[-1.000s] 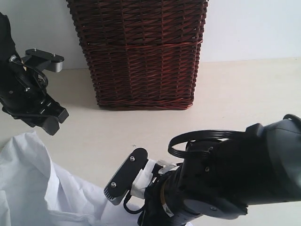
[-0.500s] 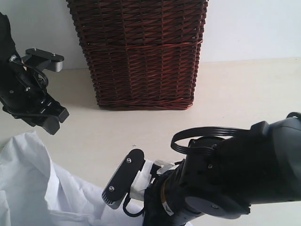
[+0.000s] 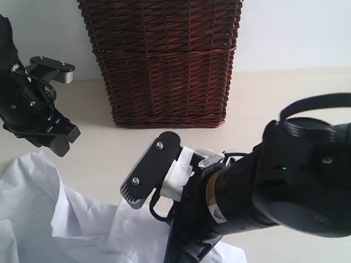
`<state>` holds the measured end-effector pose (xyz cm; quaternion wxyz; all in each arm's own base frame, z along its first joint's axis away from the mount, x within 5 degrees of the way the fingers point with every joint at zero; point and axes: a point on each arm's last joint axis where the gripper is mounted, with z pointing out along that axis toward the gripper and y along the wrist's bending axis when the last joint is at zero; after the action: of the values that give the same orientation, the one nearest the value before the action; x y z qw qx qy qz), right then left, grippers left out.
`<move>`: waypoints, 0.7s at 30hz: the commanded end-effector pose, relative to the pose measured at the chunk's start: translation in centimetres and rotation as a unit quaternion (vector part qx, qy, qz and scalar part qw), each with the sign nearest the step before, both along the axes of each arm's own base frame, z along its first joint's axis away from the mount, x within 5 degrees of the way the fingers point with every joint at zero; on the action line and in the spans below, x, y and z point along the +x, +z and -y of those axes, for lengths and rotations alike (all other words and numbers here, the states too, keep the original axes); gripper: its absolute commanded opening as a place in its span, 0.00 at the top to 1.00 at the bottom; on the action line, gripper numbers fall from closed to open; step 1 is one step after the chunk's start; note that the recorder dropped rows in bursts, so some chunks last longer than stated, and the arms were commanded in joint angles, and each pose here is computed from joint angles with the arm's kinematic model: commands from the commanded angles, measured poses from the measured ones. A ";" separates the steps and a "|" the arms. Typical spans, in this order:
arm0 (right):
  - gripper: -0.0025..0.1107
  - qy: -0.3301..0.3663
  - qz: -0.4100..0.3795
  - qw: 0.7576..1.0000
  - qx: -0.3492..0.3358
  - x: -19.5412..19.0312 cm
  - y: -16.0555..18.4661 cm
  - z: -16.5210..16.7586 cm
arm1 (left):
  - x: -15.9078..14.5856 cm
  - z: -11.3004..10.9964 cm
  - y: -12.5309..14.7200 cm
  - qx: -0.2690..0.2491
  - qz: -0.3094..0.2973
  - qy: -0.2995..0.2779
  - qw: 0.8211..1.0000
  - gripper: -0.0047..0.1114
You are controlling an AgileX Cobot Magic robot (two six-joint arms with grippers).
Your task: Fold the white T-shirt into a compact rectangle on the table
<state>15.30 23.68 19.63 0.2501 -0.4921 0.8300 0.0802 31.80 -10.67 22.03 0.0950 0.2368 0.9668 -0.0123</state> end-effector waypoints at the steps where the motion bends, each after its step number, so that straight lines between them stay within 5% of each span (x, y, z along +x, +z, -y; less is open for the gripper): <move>1: 0.98 0.011 0.032 0.999 0.027 -0.2 2.2 0.6 | 0.1 0.0 0.5 -0.009 0.009 0.004 1.000 0.51; 21: 0.98 0.106 0.140 0.984 -0.019 0.4 3.5 1.1 | 0.0 0.3 0.4 -0.022 0.002 0.002 1.000 0.51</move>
<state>15.54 22.56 22.69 0.3266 -0.5780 0.7474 0.0250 31.85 -10.77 22.04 0.0991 0.2347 0.9668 -0.0174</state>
